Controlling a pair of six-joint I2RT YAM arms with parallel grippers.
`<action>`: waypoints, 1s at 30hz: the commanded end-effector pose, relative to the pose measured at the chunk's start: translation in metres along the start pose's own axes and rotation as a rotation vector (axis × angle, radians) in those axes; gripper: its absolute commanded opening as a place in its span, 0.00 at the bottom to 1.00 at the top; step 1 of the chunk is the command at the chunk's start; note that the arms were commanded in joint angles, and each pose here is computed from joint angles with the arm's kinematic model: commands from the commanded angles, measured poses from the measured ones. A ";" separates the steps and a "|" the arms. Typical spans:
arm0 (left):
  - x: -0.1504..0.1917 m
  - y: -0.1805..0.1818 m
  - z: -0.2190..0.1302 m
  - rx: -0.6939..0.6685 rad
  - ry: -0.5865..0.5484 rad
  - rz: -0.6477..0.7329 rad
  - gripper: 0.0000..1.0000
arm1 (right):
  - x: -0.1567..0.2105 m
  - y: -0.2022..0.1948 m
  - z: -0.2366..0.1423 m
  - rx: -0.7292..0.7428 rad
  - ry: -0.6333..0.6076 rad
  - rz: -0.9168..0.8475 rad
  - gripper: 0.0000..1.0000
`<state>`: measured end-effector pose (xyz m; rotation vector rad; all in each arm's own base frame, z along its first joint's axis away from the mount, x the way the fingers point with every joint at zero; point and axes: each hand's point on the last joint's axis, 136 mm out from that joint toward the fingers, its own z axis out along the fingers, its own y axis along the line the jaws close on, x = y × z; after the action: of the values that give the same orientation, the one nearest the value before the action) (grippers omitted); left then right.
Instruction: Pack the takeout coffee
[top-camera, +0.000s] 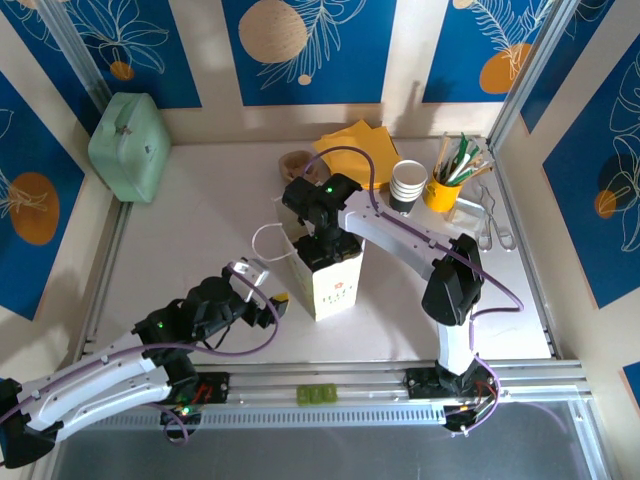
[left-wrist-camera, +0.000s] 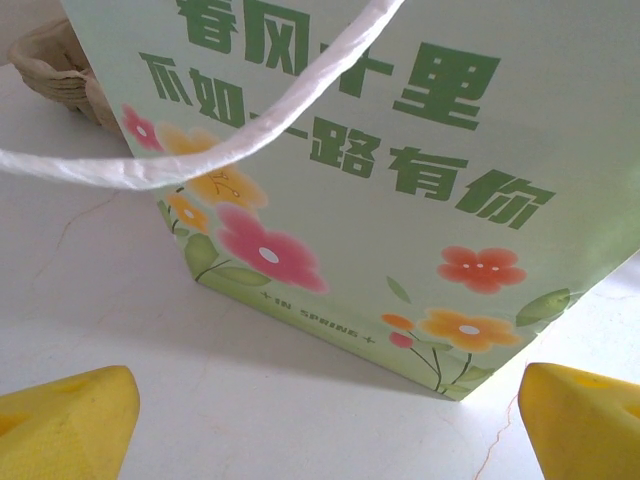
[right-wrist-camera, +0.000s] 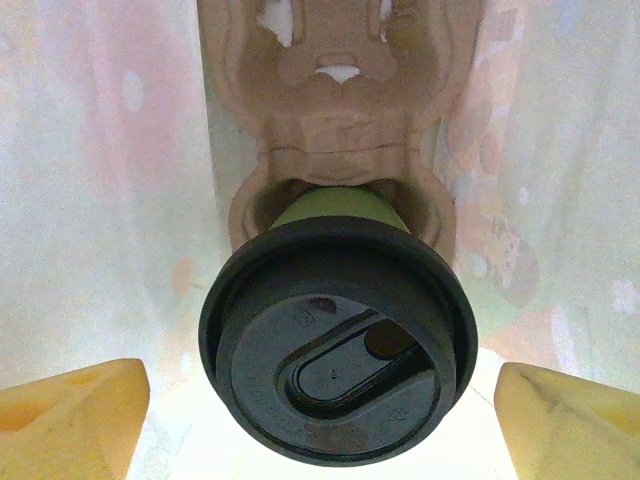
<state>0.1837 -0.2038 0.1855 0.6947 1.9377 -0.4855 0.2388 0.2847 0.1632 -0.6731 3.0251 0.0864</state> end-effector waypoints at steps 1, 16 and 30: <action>-0.018 0.000 -0.007 -0.005 -0.047 0.004 0.97 | 0.005 0.000 -0.016 -0.003 -0.019 0.006 0.89; -0.018 0.001 -0.009 -0.008 -0.050 -0.002 0.97 | 0.008 0.002 -0.024 -0.009 -0.037 0.000 0.85; -0.017 0.001 -0.009 -0.006 -0.048 -0.005 0.97 | 0.011 0.004 -0.033 -0.018 -0.058 -0.007 0.82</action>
<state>0.1831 -0.2028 0.1875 0.6905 1.9316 -0.4894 0.2313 0.2848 0.1740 -0.6897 3.0074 0.0965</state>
